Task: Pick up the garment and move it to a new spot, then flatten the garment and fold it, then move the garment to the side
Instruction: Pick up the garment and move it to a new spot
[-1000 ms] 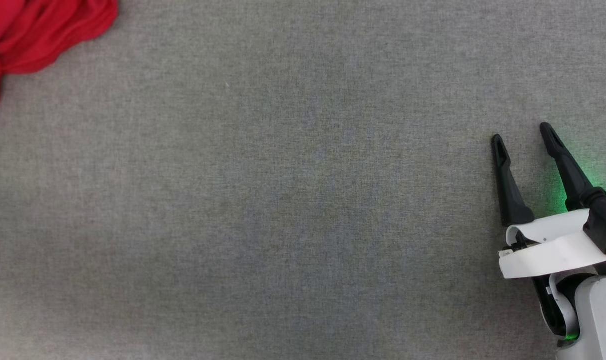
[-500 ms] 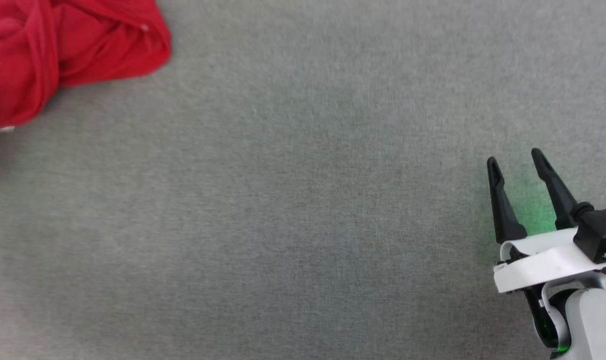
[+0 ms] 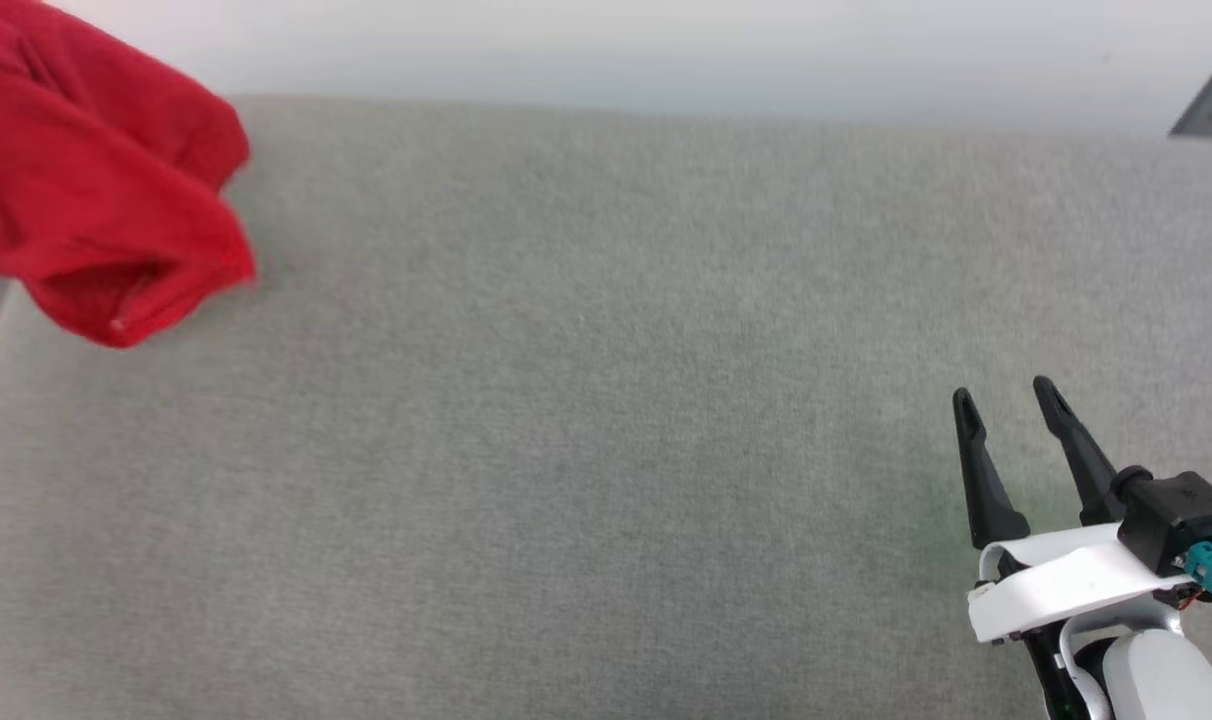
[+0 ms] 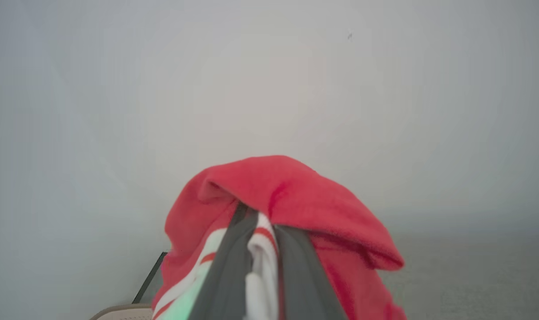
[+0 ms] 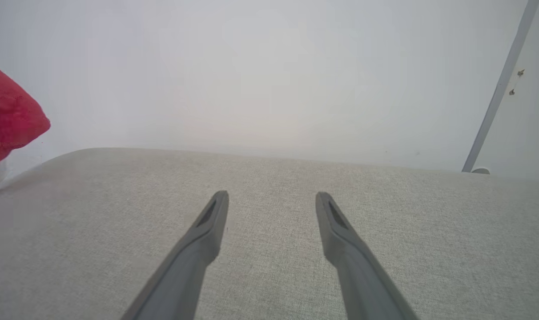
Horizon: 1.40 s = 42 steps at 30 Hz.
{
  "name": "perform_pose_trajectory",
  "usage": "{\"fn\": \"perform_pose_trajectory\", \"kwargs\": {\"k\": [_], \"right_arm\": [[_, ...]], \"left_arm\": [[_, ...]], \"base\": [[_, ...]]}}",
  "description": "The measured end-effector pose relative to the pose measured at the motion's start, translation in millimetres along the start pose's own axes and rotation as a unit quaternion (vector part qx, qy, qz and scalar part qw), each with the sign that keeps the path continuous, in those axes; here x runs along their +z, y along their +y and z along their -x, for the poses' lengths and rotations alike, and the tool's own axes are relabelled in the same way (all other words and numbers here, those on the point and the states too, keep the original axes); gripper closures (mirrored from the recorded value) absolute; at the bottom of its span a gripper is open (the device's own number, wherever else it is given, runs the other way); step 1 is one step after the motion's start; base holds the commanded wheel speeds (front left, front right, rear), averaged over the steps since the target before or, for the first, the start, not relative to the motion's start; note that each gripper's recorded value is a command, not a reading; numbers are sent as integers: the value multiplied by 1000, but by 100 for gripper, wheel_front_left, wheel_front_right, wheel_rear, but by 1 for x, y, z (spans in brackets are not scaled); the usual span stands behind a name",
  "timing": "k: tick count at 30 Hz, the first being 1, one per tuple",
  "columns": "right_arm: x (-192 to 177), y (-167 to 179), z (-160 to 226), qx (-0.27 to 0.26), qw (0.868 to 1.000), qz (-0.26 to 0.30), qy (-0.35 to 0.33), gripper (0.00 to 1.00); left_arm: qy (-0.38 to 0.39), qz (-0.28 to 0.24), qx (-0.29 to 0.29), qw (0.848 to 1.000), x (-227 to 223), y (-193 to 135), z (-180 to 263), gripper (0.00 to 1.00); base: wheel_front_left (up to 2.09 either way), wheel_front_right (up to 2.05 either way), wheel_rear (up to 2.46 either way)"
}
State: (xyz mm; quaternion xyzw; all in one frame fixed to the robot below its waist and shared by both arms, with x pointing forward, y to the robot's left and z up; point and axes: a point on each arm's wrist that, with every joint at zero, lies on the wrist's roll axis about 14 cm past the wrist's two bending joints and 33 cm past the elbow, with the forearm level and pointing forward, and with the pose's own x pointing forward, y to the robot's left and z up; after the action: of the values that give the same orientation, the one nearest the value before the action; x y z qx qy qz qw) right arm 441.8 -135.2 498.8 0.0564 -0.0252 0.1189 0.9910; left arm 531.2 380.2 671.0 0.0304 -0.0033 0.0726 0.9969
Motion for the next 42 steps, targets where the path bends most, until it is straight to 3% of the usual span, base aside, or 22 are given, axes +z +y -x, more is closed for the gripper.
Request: {"fn": "perform_pose_trajectory", "kwargs": {"k": [8,14,26,36,42], "right_arm": [[28,17,7,17,999,-2,-37,0],[44,7,15,4,998,6,-57,0],[54,-56,46,-84,994,33,-64,0],[52,-106,80,-172,982,42,-58,0],[46,-122,97,-208,976,40,-47,0]], "left_arm": [[-64,-32,-23,997,78,-2,44,100],[-61,-40,-57,996,91,-27,67,100],[-60,-39,-205,976,92,-161,88,100],[-44,-44,-350,935,72,-283,101,100],[2,-29,-408,912,32,-339,102,100]], "base": [[0,0,0],[0,0,0],[0,0,0],[0,0,0],[0,0,0]]}}
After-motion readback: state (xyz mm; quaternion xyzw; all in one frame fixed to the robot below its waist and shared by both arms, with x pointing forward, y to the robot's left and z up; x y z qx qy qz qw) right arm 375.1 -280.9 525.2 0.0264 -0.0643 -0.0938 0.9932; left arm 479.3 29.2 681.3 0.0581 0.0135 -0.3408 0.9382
